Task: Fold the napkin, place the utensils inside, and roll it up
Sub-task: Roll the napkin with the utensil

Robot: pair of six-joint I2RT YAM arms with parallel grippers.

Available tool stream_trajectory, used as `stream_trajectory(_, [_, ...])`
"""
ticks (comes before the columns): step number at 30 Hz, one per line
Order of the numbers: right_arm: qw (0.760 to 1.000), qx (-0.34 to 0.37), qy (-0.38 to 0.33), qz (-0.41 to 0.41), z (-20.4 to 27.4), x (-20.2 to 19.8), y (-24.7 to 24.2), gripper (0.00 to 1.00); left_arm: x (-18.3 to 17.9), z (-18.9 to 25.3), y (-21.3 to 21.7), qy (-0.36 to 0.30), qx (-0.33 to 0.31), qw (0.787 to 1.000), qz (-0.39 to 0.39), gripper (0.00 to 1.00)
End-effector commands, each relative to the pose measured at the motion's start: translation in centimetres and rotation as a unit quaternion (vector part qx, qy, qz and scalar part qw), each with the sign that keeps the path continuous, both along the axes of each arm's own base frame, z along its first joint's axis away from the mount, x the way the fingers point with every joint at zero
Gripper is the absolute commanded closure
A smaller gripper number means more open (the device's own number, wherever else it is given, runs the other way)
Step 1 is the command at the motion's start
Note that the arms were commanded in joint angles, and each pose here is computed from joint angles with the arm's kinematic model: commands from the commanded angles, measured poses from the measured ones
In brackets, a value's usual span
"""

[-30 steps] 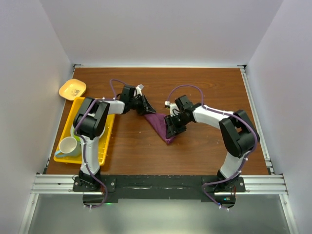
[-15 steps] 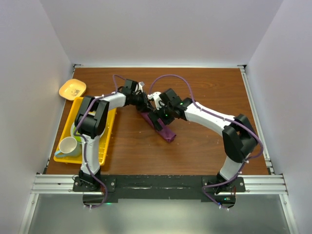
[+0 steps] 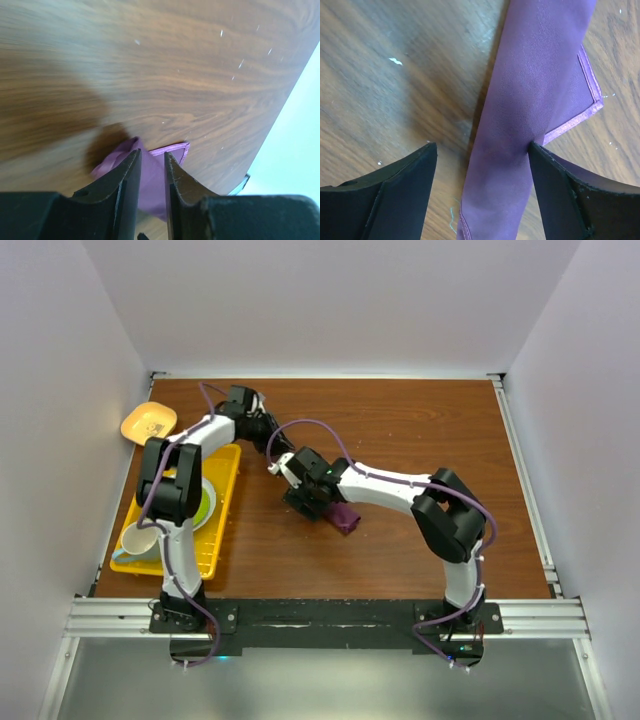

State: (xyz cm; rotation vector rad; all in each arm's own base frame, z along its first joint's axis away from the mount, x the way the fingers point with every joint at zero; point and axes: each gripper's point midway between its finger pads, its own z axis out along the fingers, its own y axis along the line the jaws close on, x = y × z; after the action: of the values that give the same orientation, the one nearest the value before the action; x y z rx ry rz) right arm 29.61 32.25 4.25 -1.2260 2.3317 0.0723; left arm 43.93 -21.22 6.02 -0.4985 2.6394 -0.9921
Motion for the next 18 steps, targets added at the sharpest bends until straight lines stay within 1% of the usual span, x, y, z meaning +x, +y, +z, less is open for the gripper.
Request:
stream_trajectory(1, [0.999, -0.010, -0.051, -0.011, 0.8, 1.8, 0.4, 0.25, 0.7, 5.1, 1.8, -0.053, 0.010, 0.998, 0.012, 0.70])
stream_trajectory(6, [0.997, -0.040, -0.070, -0.022, -0.3, 2.4, -0.5, 0.25, -1.1, 5.8, 1.7, -0.060, -0.005, 0.998, 0.006, 0.70])
stream_trajectory(11, [0.996, -0.061, -0.068, -0.023, -1.9, 2.4, -1.2, 0.35, -2.7, 5.3, 1.8, -0.054, -0.008, 0.998, -0.001, 0.70])
stream_trajectory(12, [0.996, -0.060, -0.068, -0.025, -1.9, 2.4, -1.2, 0.44, -2.8, 5.7, 1.8, -0.062, -0.009, 0.998, -0.003, 0.70])
stream_trajectory(13, [0.996, -0.061, -0.067, -0.026, -2.0, 2.5, -1.2, 0.49, -3.2, 5.5, 1.9, -0.059, -0.009, 0.998, -0.003, 0.70])
stream_trajectory(15, [0.996, -0.060, -0.059, -0.032, -2.2, 2.4, -1.3, 0.56, -3.3, 5.8, 1.9, -0.066, -0.008, 0.998, -0.006, 0.70])
stream_trajectory(17, [0.998, -0.035, -0.047, -0.036, -1.6, 2.4, -0.9, 0.62, -3.5, 5.8, 1.9, -0.068, -0.009, 0.998, -0.012, 0.70])
stream_trajectory(18, [0.998, -0.021, -0.038, -0.045, -1.5, 2.4, -0.9, 0.67, -3.4, 5.9, 1.7, -0.070, -0.013, 0.997, -0.014, 0.70])
